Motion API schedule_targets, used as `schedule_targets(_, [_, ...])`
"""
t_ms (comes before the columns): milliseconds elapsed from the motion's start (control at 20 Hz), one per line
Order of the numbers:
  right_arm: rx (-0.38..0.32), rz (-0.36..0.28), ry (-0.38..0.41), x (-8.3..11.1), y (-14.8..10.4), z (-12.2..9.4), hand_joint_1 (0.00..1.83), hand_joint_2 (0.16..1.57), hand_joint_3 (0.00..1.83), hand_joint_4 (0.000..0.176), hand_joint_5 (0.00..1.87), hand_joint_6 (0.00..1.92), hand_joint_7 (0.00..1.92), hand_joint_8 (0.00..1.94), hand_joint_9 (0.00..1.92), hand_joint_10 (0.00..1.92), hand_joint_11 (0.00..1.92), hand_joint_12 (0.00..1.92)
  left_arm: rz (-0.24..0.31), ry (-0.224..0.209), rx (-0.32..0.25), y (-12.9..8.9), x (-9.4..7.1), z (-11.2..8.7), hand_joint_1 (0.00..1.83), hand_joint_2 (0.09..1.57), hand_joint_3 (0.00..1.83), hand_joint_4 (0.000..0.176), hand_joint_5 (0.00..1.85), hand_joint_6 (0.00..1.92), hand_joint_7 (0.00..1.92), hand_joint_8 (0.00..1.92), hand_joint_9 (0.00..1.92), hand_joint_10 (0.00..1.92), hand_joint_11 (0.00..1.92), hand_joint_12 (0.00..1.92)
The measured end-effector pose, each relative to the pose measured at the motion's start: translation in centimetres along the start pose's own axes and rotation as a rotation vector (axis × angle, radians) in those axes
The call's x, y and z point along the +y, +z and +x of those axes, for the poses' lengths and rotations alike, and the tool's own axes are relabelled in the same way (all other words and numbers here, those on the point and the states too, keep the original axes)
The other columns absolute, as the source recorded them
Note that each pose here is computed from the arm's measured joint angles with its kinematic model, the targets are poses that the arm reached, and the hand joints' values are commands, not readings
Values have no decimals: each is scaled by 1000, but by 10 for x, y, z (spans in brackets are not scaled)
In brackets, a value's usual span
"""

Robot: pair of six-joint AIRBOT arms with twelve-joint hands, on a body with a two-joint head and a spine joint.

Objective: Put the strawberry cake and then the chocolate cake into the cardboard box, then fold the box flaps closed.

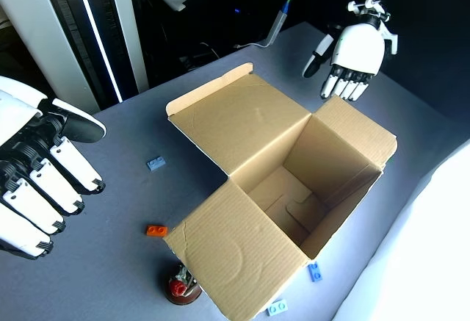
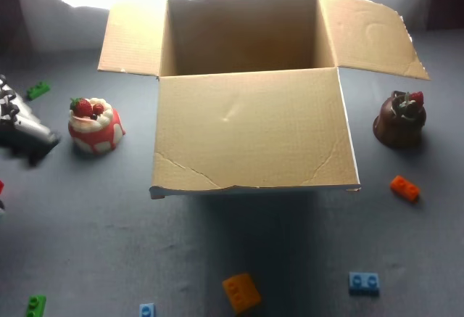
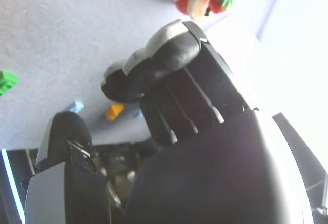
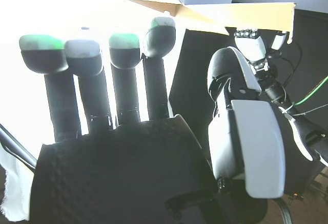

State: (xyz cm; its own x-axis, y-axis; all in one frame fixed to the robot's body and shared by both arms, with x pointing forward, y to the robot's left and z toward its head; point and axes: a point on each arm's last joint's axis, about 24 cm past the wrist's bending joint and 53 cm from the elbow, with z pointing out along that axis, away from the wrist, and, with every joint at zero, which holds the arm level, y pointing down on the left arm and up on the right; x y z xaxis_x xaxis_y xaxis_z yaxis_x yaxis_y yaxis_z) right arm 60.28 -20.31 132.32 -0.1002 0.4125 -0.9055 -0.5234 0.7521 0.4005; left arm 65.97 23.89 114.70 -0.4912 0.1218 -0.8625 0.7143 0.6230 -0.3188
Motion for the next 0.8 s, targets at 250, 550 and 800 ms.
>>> schedule_targets(250, [0, 0, 0, 0, 0, 0, 155, 1182, 6, 0, 230, 3, 268, 1, 233, 33, 0, 790, 4, 1, -2, -2, 1, -1, 394, 1068, 13, 0, 159, 7, 179, 0, 201, 13, 0, 840])
schedule_targets(550, [2, 1, 1, 0, 0, 1, 155, 1167, 0, 0, 192, 0, 193, 0, 182, 1, 0, 720, 25, 27, 39, -3, -4, 8, 477, 1047, 0, 11, 126, 0, 174, 2, 188, 2, 0, 832])
schedule_targets(800, [8, 3, 62, -1, 0, 2, 344, 1122, 0, 0, 154, 1, 172, 1, 181, 0, 0, 750, 44, 50, 31, 3, -10, -1, 1063, 950, 0, 22, 16, 2, 40, 0, 54, 0, 0, 537])
